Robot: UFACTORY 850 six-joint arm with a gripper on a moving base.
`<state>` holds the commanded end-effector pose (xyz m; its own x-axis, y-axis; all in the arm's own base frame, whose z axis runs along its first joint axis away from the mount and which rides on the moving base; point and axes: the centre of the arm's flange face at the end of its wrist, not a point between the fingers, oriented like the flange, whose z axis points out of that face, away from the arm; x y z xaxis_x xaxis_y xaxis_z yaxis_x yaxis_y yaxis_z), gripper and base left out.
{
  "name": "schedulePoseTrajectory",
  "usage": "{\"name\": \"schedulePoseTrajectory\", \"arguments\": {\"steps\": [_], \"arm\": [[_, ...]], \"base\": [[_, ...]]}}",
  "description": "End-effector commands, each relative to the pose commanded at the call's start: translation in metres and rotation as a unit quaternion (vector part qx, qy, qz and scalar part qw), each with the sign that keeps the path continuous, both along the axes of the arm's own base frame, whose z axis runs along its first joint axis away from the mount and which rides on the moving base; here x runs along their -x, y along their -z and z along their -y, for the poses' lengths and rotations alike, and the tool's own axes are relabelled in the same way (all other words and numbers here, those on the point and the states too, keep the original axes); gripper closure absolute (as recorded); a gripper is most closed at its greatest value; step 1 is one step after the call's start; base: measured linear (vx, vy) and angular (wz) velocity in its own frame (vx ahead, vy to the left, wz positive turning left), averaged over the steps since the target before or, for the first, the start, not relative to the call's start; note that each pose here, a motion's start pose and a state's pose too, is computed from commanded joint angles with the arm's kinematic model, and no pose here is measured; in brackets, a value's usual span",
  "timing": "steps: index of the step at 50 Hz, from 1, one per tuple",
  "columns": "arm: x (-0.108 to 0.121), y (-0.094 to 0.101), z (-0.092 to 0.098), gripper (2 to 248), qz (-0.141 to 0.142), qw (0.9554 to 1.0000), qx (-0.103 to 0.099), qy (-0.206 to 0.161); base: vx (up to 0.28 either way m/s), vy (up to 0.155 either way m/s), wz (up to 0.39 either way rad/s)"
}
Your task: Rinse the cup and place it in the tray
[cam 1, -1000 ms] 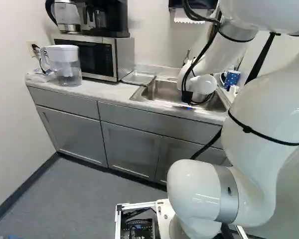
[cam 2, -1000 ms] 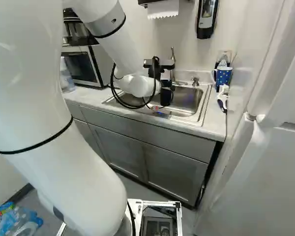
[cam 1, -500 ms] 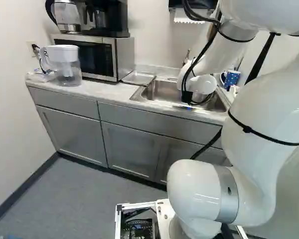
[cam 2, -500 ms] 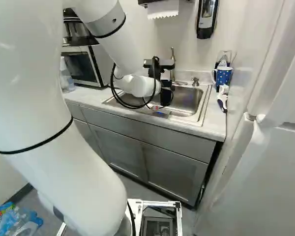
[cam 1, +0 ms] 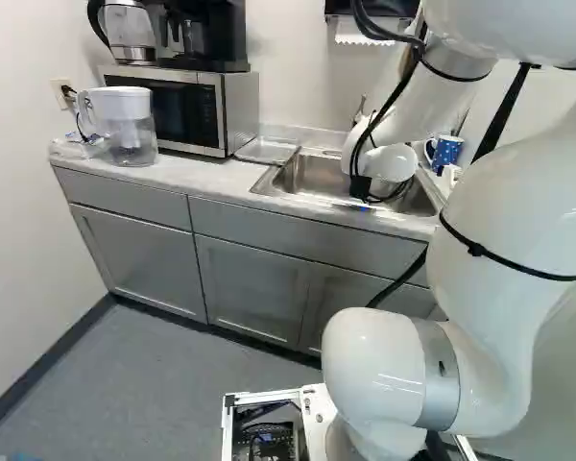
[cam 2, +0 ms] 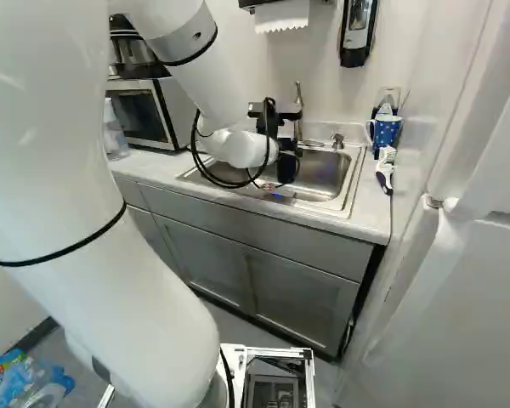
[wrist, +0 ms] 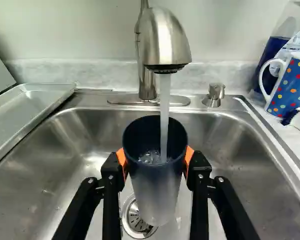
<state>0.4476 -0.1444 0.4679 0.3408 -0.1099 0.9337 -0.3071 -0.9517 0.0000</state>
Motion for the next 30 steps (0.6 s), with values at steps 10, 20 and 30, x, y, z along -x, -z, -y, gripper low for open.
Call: {"name": "schedulePoseTrajectory", "arguments": {"steps": [10,20,30], "arm": [[0.0,0.0,0.0,125,0.0,1.0,0.0,0.0],[0.0,0.0,0.0,125,0.0,1.0,0.0,0.0],[0.0,0.0,0.0,125,0.0,1.0,0.0,0.0]], "base": [[0.0,0.0,0.0],[0.0,0.0,0.0],[0.0,0.0,0.0]]}}
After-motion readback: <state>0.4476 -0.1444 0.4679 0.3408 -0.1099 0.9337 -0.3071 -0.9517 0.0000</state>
